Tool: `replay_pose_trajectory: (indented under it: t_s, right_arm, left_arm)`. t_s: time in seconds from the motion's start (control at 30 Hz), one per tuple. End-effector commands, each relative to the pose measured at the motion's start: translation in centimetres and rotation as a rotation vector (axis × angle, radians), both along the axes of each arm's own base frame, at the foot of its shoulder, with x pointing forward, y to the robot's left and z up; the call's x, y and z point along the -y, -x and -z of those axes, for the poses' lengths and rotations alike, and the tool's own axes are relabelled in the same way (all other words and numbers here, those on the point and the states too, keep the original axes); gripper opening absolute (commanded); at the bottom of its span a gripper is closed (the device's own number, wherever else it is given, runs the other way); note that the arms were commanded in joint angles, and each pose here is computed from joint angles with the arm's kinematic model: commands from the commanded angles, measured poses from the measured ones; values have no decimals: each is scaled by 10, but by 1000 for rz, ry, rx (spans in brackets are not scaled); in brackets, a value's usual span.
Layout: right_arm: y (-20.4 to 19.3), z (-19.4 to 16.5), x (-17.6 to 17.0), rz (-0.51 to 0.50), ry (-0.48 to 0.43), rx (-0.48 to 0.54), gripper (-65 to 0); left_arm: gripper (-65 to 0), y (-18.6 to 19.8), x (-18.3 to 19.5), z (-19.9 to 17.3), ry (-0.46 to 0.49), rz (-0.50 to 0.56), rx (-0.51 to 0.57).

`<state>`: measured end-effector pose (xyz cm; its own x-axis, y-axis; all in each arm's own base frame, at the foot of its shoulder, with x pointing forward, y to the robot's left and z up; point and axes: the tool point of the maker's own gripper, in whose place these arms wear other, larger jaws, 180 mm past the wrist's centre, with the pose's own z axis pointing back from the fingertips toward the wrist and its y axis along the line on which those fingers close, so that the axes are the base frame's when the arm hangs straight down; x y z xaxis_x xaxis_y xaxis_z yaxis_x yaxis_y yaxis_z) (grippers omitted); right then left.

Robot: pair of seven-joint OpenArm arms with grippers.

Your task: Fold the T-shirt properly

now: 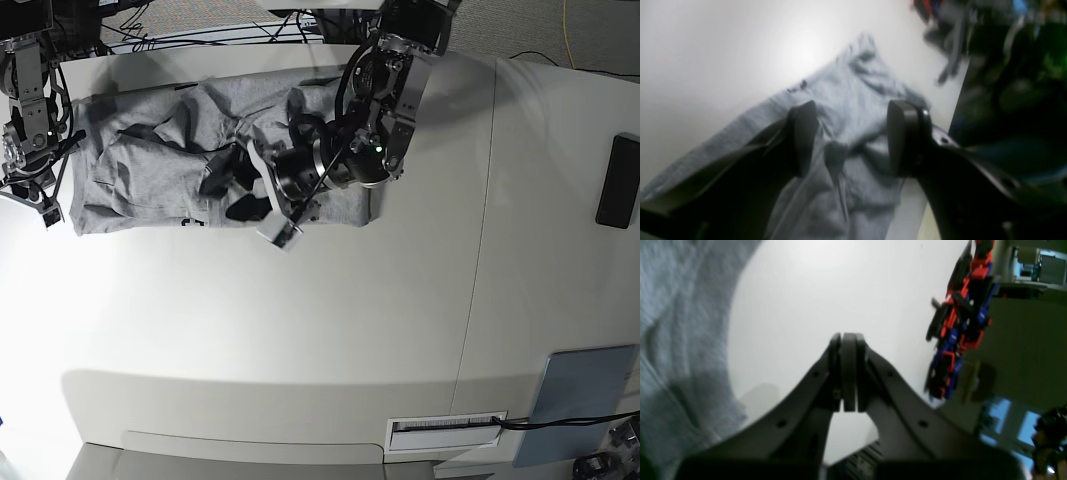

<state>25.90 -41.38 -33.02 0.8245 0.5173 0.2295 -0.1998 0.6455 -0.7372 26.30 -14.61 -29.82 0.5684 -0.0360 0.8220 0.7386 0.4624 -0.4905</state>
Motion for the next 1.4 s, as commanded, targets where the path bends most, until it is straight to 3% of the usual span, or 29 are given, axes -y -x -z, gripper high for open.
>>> replay_pose_trajectory:
  t_s: [0.0, 0.13, 0.3, 0.5, 0.57, 0.7, 0.8, 0.9, 1.07, 1.17, 1.23, 1.37]
  right_arm:
    - [-10, -17, 5, -9, 22, 47, -648]
    - [-9, -16, 4, -7, 7, 44, -648]
    - [-9, -15, 4, -6, 3, 44, -648]
    - [-9, -15, 4, -6, 3, 44, -648]
    - [-9, -15, 4, -6, 3, 43, -648]
    - [-9, -15, 4, -4, 4, 42, -648]
    - [-9, -15, 4, -4, 4, 41, -648]
    - [-9, -15, 4, -4, 4, 41, -648]
    - [-9, -15, 4, -5, 4, 42, -648]
    - [-9, -15, 4, -5, 4, 42, -648]
    - [-9, -15, 4, -5, 4, 43, -648]
    - [-10, -15, 3, -9, 2, 46, -648]
  left_arm:
    - [-305, -3, -4, -13, 11, 1, 45]
    - [-305, 0, -40, 10, -133, -37, 63]
    - [-305, 10, -87, 57, -335, -144, -6]
    - [-320, 30, -90, 71, -324, -177, -41]
    - [-379, 31, -88, 70, -312, -181, -43]
    - [-588, 26, -80, 62, -272, -197, -27]
    - [-650, 26, -76, 59, -254, -199, -31]
    - [-650, 30, -65, 50, -195, -166, -32]
    - [-650, 58, -23, 5, 72, 33, 7]
    - [-640, 71, -3, -4, 102, 87, 11]
    - [-569, 81, 9, -7, 103, 131, 20]
    - [-361, 94, 25, -8, 69, 205, 62]
